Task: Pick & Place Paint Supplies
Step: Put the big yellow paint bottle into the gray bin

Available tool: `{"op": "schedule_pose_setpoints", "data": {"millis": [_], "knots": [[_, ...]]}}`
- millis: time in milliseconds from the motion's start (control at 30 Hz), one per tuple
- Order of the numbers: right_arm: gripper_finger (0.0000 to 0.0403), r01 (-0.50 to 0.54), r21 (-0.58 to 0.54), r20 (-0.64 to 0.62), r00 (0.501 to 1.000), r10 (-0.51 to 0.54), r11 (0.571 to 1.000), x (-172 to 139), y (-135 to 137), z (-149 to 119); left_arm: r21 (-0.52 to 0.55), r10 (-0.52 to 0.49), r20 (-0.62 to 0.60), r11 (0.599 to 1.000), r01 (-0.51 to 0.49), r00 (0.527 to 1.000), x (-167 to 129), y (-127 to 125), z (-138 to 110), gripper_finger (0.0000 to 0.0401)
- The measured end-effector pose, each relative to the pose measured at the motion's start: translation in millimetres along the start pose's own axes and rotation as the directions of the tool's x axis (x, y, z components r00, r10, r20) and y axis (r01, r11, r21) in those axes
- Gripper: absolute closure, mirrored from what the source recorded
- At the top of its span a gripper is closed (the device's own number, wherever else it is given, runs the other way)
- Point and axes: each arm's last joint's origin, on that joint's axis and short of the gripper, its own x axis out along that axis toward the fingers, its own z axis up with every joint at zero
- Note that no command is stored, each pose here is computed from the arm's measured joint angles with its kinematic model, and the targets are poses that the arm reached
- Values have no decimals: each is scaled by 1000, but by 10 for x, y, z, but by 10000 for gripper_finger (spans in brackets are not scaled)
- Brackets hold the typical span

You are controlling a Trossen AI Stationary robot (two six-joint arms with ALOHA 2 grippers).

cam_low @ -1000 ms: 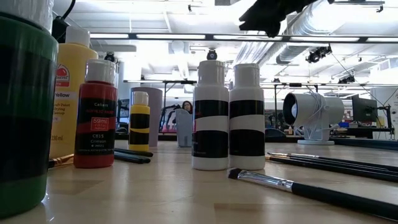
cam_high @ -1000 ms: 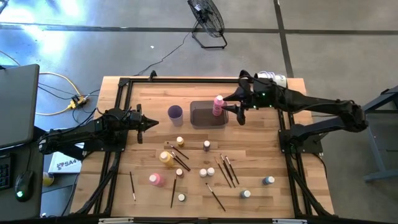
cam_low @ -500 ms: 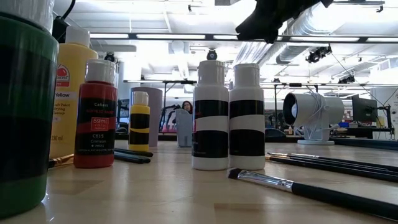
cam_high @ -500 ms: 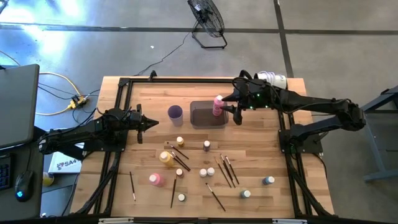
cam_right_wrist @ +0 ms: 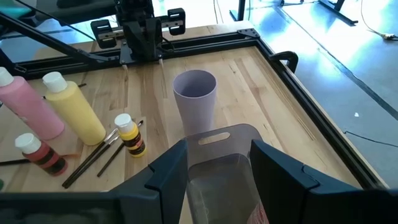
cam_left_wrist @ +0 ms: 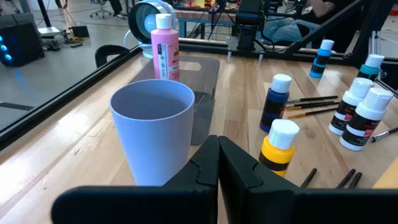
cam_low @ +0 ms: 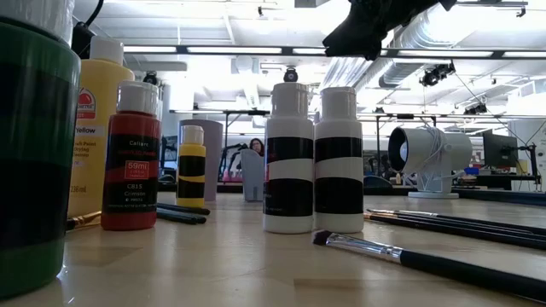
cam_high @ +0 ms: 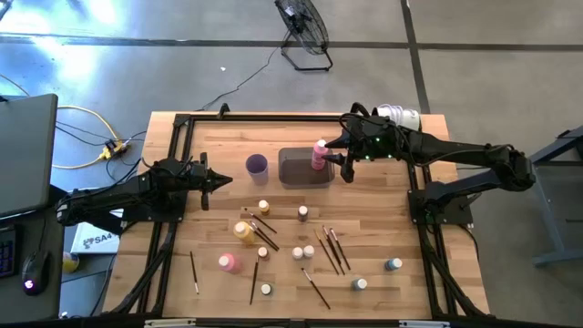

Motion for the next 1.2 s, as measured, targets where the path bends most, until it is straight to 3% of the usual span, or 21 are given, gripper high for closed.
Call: {"op": "schedule_pose_setpoints", "data": {"millis": [667, 900, 1200], "knots": [[238, 1, 5, 1, 1000, -1, 1000, 0, 0, 1, 0, 0, 0, 1000, 0, 1000, 0, 0, 0, 401], [238, 84, 3, 3, 996, -84, 996, -1, -24, 1, 0, 0, 0, 1000, 0, 1000, 0, 0, 0, 401], [238, 90, 3, 3, 996, -90, 996, 0, -26, 1, 0, 0, 0, 1000, 0, 1000, 0, 0, 0, 401]]}}
